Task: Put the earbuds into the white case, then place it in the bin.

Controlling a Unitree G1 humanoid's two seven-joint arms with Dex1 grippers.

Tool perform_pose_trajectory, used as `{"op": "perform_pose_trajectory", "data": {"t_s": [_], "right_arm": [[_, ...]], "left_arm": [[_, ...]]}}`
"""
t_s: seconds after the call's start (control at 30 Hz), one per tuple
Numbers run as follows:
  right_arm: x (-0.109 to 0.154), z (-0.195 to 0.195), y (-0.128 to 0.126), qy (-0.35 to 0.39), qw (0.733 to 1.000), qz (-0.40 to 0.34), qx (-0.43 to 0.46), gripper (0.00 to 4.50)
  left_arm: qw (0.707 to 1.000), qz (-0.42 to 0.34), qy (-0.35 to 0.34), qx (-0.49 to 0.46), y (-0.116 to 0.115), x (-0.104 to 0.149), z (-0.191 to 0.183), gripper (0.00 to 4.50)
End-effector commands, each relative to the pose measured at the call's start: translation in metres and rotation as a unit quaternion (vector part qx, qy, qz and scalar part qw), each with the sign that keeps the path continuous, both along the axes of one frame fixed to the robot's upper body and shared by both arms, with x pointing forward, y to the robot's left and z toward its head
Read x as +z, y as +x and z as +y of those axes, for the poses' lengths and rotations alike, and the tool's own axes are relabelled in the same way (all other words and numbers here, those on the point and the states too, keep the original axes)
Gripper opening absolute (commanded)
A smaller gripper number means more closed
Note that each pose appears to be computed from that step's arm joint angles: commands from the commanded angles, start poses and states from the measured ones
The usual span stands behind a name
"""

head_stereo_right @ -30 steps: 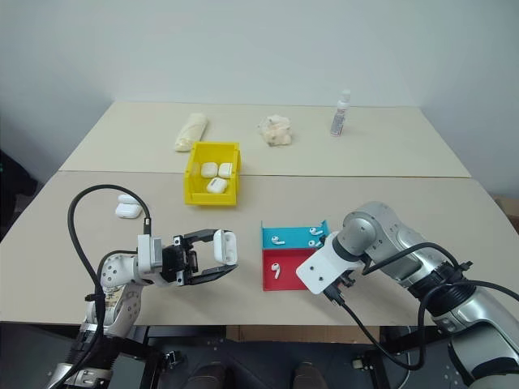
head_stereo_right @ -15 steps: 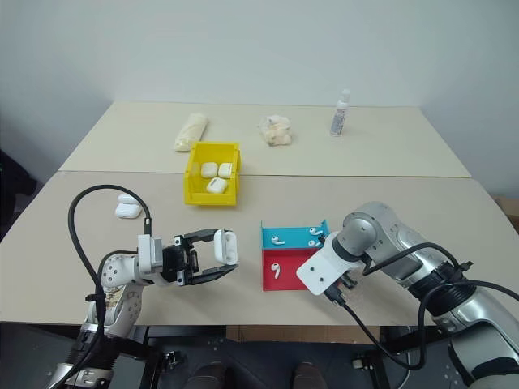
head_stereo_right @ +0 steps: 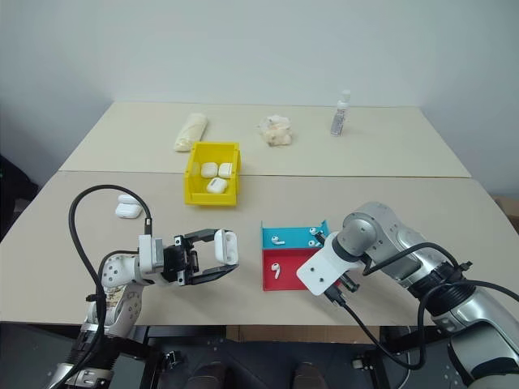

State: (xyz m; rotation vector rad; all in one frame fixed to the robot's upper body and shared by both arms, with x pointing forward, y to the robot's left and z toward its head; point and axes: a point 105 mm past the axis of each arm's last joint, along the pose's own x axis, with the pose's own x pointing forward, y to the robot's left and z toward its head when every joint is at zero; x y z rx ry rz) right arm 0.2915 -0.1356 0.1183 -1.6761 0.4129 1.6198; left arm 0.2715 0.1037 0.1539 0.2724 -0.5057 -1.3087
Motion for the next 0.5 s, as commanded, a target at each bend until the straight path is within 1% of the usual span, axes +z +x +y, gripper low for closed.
{"op": "perform_pose_trajectory", "data": {"t_s": [0.03, 0.27, 0.4, 0.5], "right_arm": [[0.006, 0.001, 0.002, 0.008, 1.000, -0.015, 0.003, 0.66], [0.008, 0.000, 0.003, 0.015, 1.000, -0.022, -0.007, 0.66], [0.039, 0.013, -0.007, 0.112, 0.993, -0.021, -0.016, 0.66], [0.098, 0.026, -0.010, 0.273, 0.960, -0.044, -0.044, 0.66]], "left_arm": [[1.000, -0.021, -0.005, -0.001, -0.001, 0.006, -0.002, 2.79], [1.000, -0.024, -0.008, -0.004, -0.001, 0.007, -0.002, 2.79], [0.999, -0.029, -0.038, -0.014, -0.002, 0.019, -0.006, 2.79], [0.996, -0.025, -0.077, -0.032, -0.006, 0.036, -0.012, 2.79]]}}
